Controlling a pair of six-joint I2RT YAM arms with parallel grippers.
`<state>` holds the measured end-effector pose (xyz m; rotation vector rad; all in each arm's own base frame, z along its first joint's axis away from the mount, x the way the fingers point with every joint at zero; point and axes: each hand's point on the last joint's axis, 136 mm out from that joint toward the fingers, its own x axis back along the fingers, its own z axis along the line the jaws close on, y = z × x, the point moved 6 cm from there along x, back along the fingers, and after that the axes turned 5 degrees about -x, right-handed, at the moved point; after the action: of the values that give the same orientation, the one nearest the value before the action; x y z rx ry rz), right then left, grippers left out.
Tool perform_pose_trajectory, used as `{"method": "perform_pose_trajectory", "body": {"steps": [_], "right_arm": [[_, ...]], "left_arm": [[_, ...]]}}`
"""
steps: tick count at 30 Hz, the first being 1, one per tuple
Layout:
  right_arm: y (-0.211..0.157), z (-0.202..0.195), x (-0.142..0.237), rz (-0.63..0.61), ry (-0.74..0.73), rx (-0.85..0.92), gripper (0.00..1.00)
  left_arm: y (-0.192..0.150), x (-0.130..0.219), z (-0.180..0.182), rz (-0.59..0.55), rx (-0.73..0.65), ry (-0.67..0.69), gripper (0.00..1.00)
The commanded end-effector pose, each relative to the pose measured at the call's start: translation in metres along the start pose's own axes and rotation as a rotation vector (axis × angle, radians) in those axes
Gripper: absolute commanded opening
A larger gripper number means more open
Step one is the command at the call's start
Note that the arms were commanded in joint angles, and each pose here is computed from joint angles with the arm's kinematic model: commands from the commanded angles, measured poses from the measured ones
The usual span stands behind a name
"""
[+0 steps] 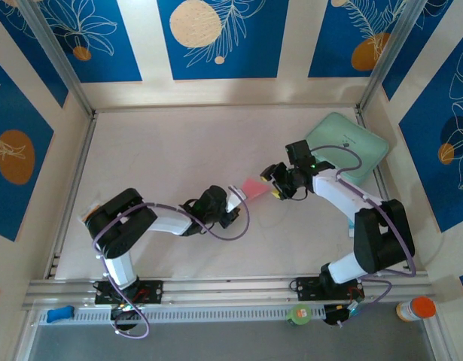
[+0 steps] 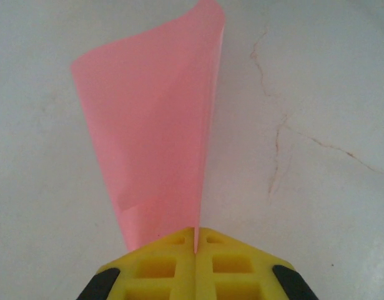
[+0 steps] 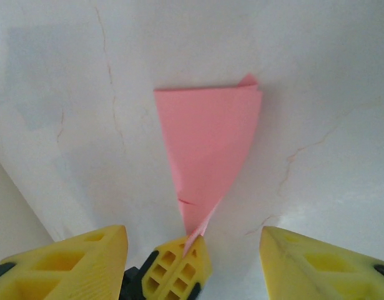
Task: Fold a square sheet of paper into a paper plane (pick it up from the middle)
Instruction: Fold the wing for the fifth time at the center of the table.
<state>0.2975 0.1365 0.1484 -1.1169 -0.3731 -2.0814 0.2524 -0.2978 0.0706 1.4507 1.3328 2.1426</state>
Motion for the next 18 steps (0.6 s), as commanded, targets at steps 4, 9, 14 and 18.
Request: {"method": "perform_pose_trajectory", "body": {"steps": [4,9,14,18], "right_arm": [[0.001,-0.02,0.002,-0.016,-0.015,0.051,0.58],[-0.003,-0.024,-0.003,0.009,0.02,0.116,0.58],[-0.011,-0.023,-0.013,0.057,0.073,0.221,0.58],[-0.019,-0.02,-0.025,0.111,0.088,0.305,0.57]], "left_arm": [[0.006,0.002,0.008,0.019,0.254,-0.086,0.0],[0.008,0.002,0.014,0.02,0.384,-0.113,0.0],[0.005,0.0,0.017,0.033,0.486,-0.132,0.0],[0.002,-0.001,0.021,0.027,0.573,-0.153,0.0]]}}
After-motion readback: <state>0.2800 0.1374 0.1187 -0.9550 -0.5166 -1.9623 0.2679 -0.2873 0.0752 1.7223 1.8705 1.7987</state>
